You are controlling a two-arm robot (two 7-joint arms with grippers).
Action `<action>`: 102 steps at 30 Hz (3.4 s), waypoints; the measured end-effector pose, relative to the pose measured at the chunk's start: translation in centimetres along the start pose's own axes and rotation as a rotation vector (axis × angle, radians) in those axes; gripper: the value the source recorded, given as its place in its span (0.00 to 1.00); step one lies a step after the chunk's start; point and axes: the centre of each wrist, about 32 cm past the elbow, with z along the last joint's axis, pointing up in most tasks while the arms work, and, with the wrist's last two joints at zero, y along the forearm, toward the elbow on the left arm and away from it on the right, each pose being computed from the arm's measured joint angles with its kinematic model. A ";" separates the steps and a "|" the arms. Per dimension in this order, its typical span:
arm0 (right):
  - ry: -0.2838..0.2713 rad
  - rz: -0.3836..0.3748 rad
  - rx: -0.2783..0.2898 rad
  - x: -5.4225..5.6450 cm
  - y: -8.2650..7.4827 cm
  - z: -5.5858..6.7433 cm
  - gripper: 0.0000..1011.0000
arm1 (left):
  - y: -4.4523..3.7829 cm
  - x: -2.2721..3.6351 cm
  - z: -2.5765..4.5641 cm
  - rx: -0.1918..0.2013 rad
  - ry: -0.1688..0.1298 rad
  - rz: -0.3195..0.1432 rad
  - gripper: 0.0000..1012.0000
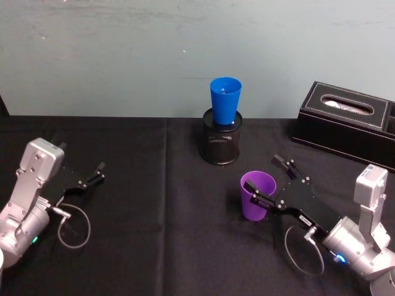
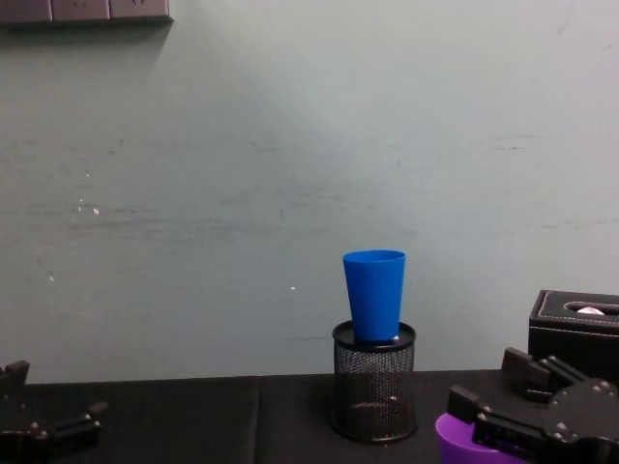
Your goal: Pick up one cup with a gripper and tap it against the other cup.
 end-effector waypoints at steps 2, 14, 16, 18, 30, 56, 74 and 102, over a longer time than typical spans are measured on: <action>0.000 0.000 0.000 0.0 0.0 0.0 0.99 | 0.00 0.00 0.00 0.000 0.000 0.000 1.00; 0.013 -0.067 -0.013 -0.4 -0.1 -0.1 0.99 | 0.00 0.00 0.00 0.000 0.000 0.000 1.00; 0.013 -0.084 -0.016 -0.5 -0.2 -0.1 0.99 | 0.00 0.00 0.00 0.000 0.000 0.000 1.00; 0.015 -0.105 -0.016 -0.5 -0.2 -0.1 0.99 | 0.00 0.00 0.00 0.000 0.000 0.000 1.00; 0.034 -0.257 0.002 -0.8 -0.7 -0.4 0.99 | 0.00 0.00 0.00 0.000 0.000 0.000 1.00; 0.095 -0.493 -0.132 -1.7 -0.4 0.1 0.99 | 0.00 0.00 0.00 0.000 0.000 0.000 1.00; 0.137 -0.549 -0.270 -1.7 0.3 0.4 0.99 | 0.00 0.00 0.00 0.000 0.000 0.000 1.00; 0.150 -0.552 -0.276 -1.7 0.4 0.4 0.99 | 0.00 0.00 0.00 0.000 0.000 0.000 1.00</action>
